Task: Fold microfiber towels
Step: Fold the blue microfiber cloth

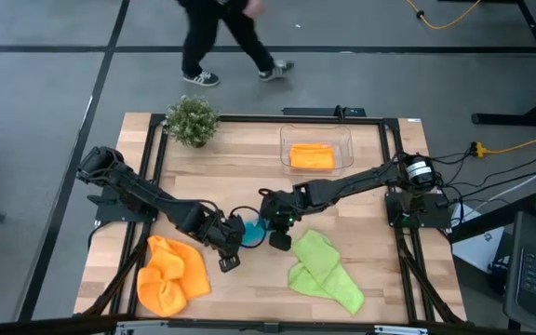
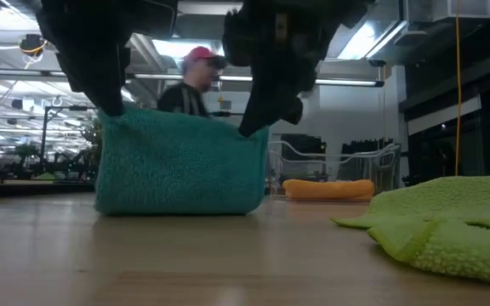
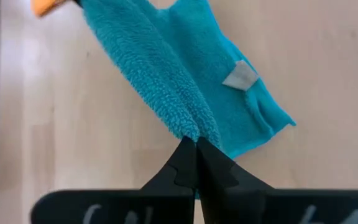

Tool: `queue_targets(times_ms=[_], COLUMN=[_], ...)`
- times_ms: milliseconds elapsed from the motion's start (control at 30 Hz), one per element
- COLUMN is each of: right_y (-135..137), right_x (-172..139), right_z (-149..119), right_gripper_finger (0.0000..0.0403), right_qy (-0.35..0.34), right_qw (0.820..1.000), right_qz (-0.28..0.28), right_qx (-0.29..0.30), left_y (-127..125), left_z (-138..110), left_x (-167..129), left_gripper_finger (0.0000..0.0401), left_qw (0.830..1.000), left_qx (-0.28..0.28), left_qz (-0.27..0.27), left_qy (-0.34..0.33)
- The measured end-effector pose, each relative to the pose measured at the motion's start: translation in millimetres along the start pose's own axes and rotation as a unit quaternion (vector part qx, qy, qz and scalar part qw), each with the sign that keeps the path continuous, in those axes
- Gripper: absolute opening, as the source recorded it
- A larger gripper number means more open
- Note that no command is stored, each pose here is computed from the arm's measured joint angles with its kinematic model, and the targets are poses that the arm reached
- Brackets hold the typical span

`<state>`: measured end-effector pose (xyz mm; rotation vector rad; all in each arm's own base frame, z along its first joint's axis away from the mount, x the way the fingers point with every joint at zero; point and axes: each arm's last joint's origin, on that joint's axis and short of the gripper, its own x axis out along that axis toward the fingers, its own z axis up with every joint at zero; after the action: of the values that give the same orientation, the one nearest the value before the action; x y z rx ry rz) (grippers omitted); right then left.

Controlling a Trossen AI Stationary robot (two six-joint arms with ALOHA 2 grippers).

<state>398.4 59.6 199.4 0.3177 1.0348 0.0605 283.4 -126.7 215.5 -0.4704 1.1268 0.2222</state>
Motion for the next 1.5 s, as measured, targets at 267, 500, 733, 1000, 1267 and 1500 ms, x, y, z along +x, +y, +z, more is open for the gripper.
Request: queue_targets(times_ms=[267,500,733,1000,1267,1500], right_y=[-20.2,-34.8,-47.8,-55.3,-60.2,-68.1], right_x=[7.4,5.7,10.7,27.5,32.7,51.6], right_z=[3.2,8.6,11.3,10.3,16.1,14.1], right_gripper_finger=[0.0002,0.0002,0.0002,0.0002,0.0002,0.0002], right_qy=[0.012,0.002,-0.001,0.0,-0.033,-0.046], right_qw=[1.0,0.998,0.998,0.998,0.998,0.996], right_qz=[0.0,-0.007,-0.015,-0.017,-0.03,-0.072], right_qx=[0.017,0.055,0.066,0.055,0.039,0.03], left_y=[10.8,23.5,35.4,37.9,46.3,48.0], left_z=[8.4,12.7,18.0,18.0,6.2,7.1], left_x=[1.5,2.1,2.4,12.7,31.1,31.1], left_gripper_finger=[0.0,0.0,0.0,0.0,0.0,0.0], left_qw=[0.999,0.995,0.991,0.99,0.981,0.981], left_qx=[-0.049,-0.088,-0.108,-0.109,-0.137,-0.133], left_qz=[0.018,0.055,0.08,0.082,0.115,0.137], left_qy=[0.003,0.01,0.02,0.046,0.07,0.044])
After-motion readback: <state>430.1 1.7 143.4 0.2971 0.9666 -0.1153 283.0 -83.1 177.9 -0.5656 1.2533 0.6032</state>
